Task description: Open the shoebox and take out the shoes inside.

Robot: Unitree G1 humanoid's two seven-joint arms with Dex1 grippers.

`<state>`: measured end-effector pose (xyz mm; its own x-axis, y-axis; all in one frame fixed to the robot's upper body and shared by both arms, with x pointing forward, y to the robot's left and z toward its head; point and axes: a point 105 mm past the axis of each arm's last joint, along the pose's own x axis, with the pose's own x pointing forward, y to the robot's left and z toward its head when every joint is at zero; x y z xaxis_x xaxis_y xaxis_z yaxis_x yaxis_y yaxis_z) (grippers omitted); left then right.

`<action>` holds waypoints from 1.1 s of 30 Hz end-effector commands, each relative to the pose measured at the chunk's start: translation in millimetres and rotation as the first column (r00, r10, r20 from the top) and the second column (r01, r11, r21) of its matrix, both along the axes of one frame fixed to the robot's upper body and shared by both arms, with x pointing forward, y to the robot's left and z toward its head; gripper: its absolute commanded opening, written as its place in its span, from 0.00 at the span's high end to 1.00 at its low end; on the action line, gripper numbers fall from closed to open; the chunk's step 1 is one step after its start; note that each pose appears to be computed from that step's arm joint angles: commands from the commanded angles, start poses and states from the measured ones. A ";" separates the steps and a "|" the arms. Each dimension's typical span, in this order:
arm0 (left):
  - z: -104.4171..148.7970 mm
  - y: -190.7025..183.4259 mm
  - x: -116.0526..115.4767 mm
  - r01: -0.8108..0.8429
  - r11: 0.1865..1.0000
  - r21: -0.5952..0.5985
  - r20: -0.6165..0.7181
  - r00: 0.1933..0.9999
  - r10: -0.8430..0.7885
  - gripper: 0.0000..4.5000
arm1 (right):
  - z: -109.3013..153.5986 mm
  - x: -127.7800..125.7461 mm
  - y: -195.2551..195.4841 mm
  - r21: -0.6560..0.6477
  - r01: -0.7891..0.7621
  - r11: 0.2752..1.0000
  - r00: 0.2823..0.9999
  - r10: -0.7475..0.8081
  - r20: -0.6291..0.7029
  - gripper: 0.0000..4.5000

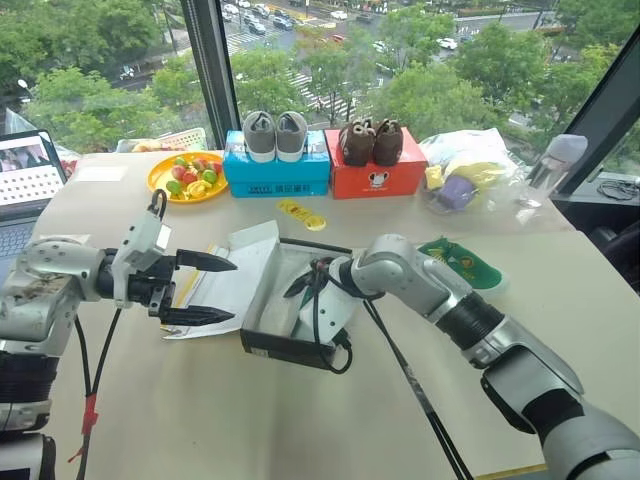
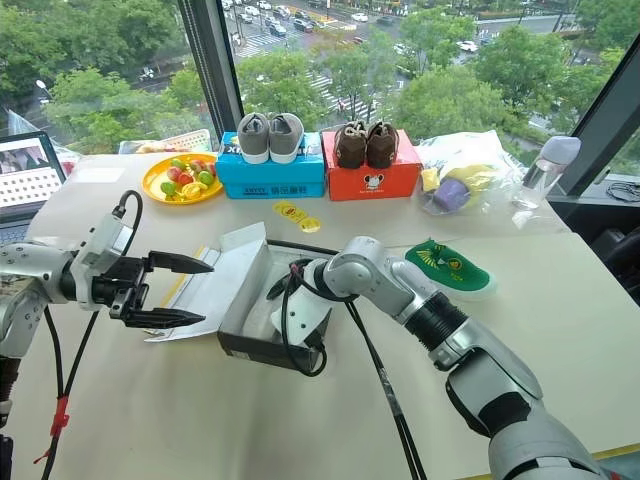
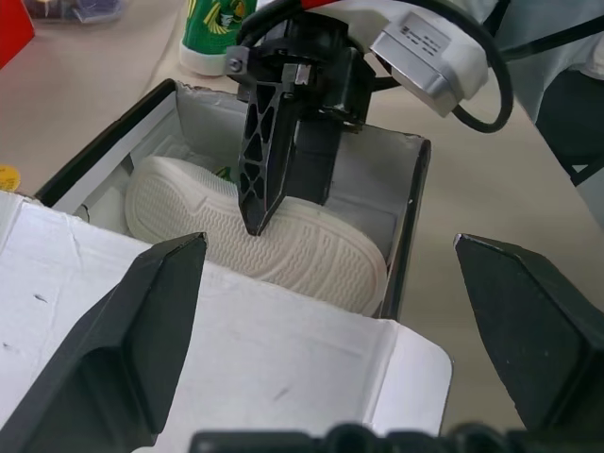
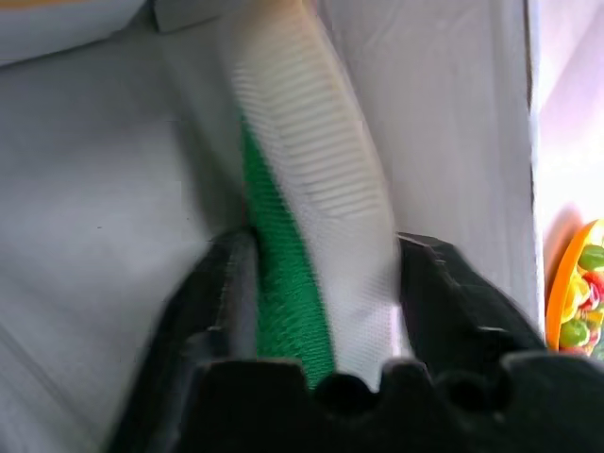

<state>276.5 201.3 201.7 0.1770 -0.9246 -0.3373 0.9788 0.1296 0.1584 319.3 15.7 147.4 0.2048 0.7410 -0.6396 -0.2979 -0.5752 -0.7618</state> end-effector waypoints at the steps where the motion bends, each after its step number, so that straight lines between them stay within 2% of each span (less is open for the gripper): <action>1: 5.3 8.8 0.0 -0.009 1.000 0.003 0.034 0.999 0.009 0.00 | 17.9 10.6 -3.6 0.064 0.045 0.997 0.998 -0.048 0.040 0.81; 2: 4.5 10.0 0.4 -0.009 1.000 0.002 0.033 0.999 0.008 0.00 | 21.0 10.8 -3.5 0.082 0.052 0.995 0.998 -0.055 0.036 0.87; 6: 1.7 12.9 1.1 -0.004 1.000 0.006 0.035 0.999 0.004 0.00 | 36.0 11.7 -2.4 0.158 0.070 0.985 0.996 -0.078 0.044 0.87; 12: 3.6 9.9 3.3 0.004 1.000 0.009 0.040 0.999 -0.005 0.00 | 91.8 5.0 -17.3 0.336 0.116 0.935 0.990 -0.135 0.034 0.87; 18: 7.2 1.8 5.4 0.015 1.000 0.013 0.045 0.999 -0.015 0.00 | 112.8 -11.2 -22.2 0.396 0.107 0.912 0.992 -0.125 0.019 0.87; 21: 8.7 0.2 6.2 0.018 1.000 0.013 0.045 0.999 -0.018 0.00 | 113.0 -15.1 -23.1 0.418 0.138 0.898 0.990 -0.126 -0.057 0.87; 24: 8.0 2.8 7.5 0.016 1.000 0.015 0.045 0.999 -0.016 0.00 | 104.5 -17.6 -26.6 0.440 0.219 0.871 0.966 -0.129 -0.225 0.87; 26: 6.8 5.0 7.4 0.015 1.000 0.015 0.043 0.999 -0.016 0.00 | 105.9 -16.3 -28.3 0.484 0.285 0.827 0.933 -0.125 -0.337 0.87; 28: 5.3 6.7 6.7 0.016 1.000 0.015 0.041 0.999 -0.016 0.00 | 116.2 -8.7 -34.1 0.533 0.344 0.773 0.914 -0.145 -0.379 0.87; 31: 2.2 9.7 5.1 0.013 1.000 0.015 0.037 0.999 -0.014 0.00 | 149.6 4.6 -56.8 0.622 0.409 0.667 0.907 -0.226 -0.354 0.87; 33: 0.8 10.3 4.3 0.014 1.000 0.014 0.035 0.999 -0.014 0.00 | 180.0 8.6 -82.4 0.690 0.457 0.560 0.889 -0.287 -0.356 0.87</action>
<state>283.0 208.1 195.4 0.1648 -0.9204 -0.3545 0.9806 0.1144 0.1589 330.5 -37.9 270.5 0.4208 0.8943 -0.1522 -0.6500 0.1803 -0.7382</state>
